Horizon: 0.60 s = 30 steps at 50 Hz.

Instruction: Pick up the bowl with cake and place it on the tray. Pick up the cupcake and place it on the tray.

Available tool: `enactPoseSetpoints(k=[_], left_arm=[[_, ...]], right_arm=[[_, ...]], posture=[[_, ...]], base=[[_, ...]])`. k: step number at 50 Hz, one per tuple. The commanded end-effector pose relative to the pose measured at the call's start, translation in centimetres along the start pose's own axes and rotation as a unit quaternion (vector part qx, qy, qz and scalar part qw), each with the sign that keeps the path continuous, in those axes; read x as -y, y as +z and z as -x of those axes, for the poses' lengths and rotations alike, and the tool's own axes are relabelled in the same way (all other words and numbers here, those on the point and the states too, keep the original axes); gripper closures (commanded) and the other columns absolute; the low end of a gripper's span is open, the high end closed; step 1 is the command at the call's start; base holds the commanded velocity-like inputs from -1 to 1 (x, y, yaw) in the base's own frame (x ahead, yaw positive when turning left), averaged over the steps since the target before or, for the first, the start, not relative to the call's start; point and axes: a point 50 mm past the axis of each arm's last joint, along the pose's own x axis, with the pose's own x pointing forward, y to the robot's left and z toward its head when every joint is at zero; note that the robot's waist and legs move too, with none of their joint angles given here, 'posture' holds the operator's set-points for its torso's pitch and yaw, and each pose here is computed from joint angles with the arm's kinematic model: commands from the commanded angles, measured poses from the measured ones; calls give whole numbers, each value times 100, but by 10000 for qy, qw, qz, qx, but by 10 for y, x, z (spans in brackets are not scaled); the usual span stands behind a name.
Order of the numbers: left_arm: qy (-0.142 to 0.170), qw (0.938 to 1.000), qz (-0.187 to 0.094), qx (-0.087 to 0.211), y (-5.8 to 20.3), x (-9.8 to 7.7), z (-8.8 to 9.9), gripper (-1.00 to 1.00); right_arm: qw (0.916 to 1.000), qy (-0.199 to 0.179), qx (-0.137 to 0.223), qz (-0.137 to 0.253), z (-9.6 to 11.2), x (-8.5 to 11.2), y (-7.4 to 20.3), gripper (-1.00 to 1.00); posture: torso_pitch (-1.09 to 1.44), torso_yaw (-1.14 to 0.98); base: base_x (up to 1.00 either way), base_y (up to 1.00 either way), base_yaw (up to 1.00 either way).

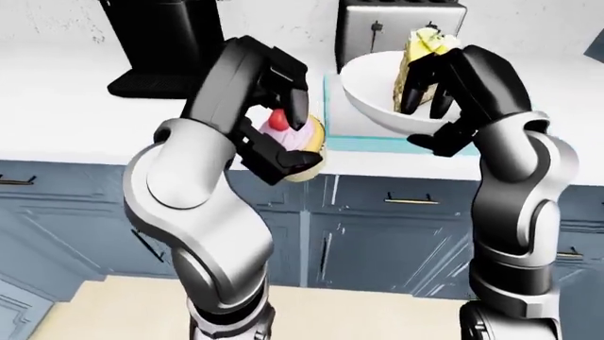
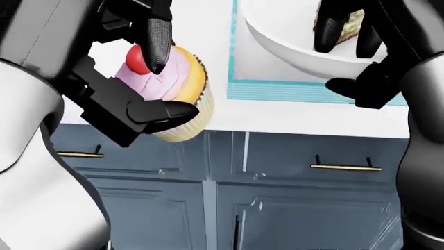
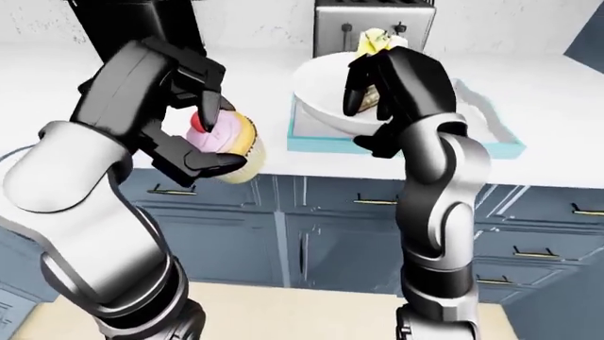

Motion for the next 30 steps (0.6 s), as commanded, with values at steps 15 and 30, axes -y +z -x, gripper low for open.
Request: enactPoseSetpoints(k=[15,30], left_arm=[[180,9997,-95,153,8,-12,3,100],[223,9995,-107,188,13,-18,3,100]], right_arm=[[9975,-640,270,134,3,20,11,100],[9973,-680,265,116,3,26,12,100]], posture=[[0,0],[0,0]], base=[[0,-30,0],[0,-1,-48]])
